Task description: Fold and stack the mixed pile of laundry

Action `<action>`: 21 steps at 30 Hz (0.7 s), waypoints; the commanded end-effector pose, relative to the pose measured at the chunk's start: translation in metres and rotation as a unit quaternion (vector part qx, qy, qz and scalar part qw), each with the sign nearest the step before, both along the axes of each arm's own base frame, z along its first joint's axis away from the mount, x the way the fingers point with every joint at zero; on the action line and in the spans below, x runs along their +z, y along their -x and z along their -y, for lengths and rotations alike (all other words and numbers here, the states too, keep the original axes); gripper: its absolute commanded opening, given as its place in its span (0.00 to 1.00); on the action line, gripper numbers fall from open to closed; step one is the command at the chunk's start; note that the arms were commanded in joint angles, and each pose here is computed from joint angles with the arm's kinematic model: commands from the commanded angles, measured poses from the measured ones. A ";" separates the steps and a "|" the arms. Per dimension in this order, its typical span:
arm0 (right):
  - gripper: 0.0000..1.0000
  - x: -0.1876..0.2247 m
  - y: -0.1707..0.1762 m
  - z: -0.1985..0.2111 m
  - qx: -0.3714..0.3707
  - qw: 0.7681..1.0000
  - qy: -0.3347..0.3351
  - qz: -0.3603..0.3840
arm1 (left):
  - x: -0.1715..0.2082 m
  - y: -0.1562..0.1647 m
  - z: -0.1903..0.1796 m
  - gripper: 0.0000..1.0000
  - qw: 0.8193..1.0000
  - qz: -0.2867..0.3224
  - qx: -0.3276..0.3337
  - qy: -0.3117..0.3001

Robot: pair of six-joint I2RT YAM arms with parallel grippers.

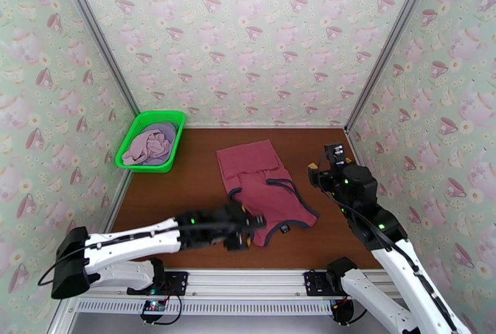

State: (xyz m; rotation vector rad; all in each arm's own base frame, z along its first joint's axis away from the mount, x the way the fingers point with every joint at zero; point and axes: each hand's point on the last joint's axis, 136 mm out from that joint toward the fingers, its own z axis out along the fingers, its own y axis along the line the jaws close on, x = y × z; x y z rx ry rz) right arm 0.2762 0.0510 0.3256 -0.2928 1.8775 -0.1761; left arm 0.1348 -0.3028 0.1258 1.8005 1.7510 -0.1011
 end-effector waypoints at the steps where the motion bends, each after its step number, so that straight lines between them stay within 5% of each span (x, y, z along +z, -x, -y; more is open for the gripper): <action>1: 0.84 -0.008 0.005 0.007 0.000 0.998 0.051 -0.032 | -0.034 0.006 -0.022 0.86 0.989 0.038 -0.049 -0.138; 13: 0.84 -0.034 0.007 -0.002 0.025 0.997 0.043 -0.059 | -0.065 -0.024 0.042 0.80 0.981 0.129 -0.070 -0.124; 21: 0.84 -0.042 0.003 -0.005 0.029 0.996 0.046 -0.071 | -0.094 -0.026 0.052 0.72 0.981 0.108 -0.085 -0.137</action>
